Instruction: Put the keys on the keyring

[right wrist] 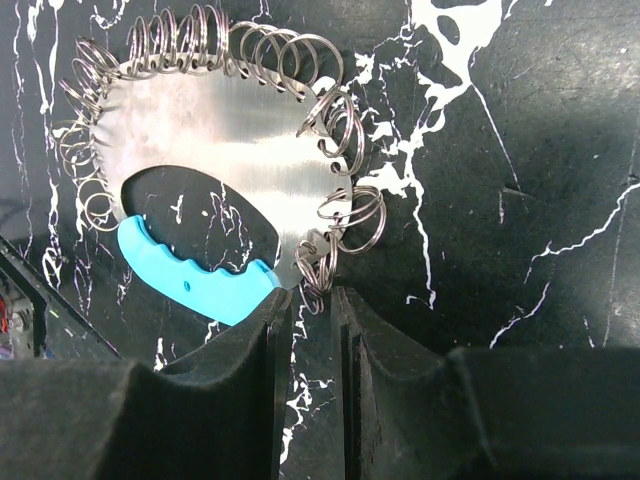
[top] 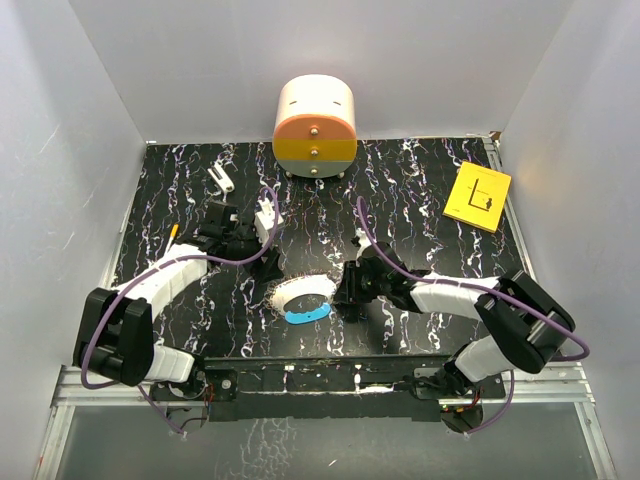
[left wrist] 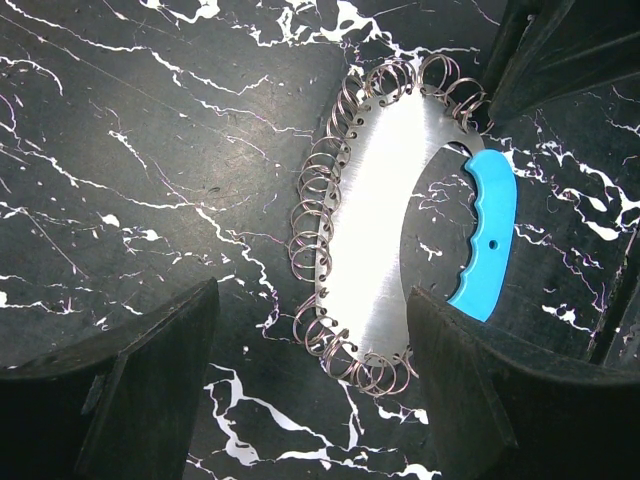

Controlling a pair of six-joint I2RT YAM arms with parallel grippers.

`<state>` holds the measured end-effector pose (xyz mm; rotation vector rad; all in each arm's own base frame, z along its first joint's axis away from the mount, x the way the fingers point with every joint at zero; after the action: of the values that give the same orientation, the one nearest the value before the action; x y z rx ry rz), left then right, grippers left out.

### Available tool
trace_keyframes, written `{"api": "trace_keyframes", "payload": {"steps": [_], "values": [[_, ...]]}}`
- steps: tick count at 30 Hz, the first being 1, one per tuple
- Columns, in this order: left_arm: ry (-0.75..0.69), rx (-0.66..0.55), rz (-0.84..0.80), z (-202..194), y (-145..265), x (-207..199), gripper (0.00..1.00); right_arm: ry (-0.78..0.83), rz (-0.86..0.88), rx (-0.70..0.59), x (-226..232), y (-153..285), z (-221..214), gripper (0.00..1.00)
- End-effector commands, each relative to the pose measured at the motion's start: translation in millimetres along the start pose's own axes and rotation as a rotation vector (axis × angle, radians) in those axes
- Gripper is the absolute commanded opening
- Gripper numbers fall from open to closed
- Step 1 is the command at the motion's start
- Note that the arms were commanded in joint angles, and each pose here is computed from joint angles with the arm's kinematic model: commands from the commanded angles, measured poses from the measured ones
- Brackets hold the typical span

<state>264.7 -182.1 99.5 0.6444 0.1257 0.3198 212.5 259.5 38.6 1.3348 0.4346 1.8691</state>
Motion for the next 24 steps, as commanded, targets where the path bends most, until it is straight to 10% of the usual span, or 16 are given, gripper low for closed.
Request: {"api": "trace_keyframes", "payload": {"steps": [1,24], "values": [[-0.028,-0.052,-0.014,19.2,4.0,2.4,0.74,0.009,0.057,-0.046,12.6,-5.8,8.9,0.27],[-0.027,-0.06,-0.017,20.6,3.7,1.9,0.74,-0.075,-0.023,-0.049,5.9,-11.6,-5.3,0.24]]}}
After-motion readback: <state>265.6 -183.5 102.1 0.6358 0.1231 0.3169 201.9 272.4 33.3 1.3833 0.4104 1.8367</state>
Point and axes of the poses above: each gripper's point midway between its finger pads, its own y axis back along the fingers, its own x axis along the line the jaws close on, z = x × y, the point moved 1 cm from there along y, back along the fingers, and after that the axes turned 11 degrees about -y, right-handed, at the moved point
